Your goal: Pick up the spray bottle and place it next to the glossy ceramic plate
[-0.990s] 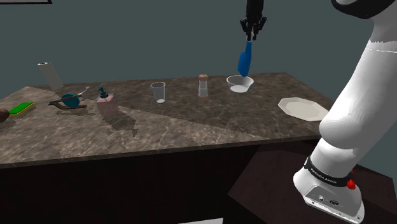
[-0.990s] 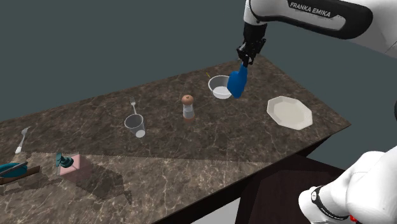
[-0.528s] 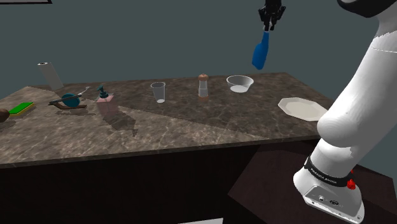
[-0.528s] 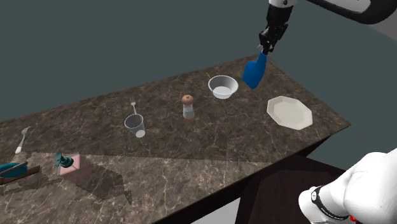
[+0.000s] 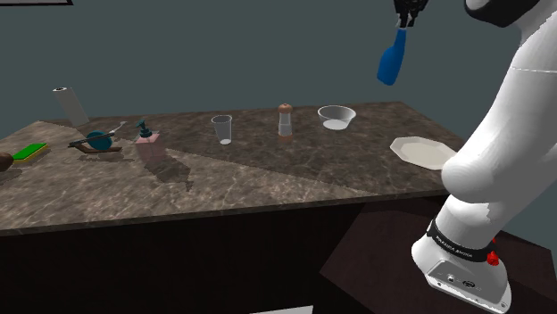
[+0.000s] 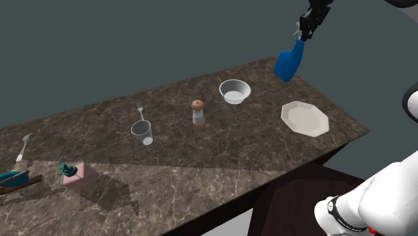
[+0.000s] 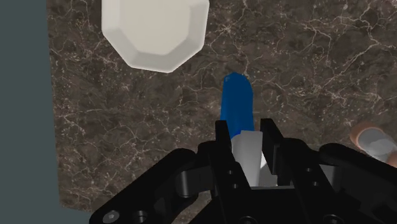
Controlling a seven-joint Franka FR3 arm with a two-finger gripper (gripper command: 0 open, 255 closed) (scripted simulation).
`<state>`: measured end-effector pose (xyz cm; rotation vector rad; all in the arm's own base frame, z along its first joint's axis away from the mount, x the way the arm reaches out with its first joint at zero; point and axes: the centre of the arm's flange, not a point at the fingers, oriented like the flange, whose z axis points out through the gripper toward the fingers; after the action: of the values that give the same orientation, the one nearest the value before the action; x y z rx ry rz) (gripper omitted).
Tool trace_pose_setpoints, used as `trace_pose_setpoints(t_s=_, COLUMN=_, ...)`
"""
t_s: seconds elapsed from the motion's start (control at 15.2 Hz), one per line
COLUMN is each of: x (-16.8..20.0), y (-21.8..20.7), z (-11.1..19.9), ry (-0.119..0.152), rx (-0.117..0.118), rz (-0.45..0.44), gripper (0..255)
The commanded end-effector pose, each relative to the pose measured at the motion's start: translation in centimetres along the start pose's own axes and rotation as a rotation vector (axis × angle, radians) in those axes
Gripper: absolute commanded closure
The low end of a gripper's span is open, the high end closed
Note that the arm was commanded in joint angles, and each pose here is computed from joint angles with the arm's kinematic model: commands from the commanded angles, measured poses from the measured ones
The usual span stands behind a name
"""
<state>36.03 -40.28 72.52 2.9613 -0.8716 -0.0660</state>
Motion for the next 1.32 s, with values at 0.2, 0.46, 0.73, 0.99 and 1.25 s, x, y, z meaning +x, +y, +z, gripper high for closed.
trace_pose_setpoints(t_s=0.2, x=-0.7, y=2.3, z=0.2, ry=0.000, rx=0.000, rz=-0.002, gripper=255)
trace_pose_setpoints(t_s=0.46, x=-0.7, y=2.2, z=2.3, ry=0.000, rx=0.000, rz=-0.002, gripper=255)
trace_pose_setpoints(t_s=0.73, x=-0.6, y=2.1, z=4.4, ry=0.000, rx=0.000, rz=-0.002, gripper=255)
trace_pose_setpoints(t_s=0.99, x=-0.5, y=1.9, z=6.5, ry=0.000, rx=0.000, rz=-0.002, gripper=255)
trace_pose_setpoints(t_s=1.25, x=-0.5, y=1.8, z=8.6, ry=0.000, rx=0.000, rz=-0.002, gripper=255)
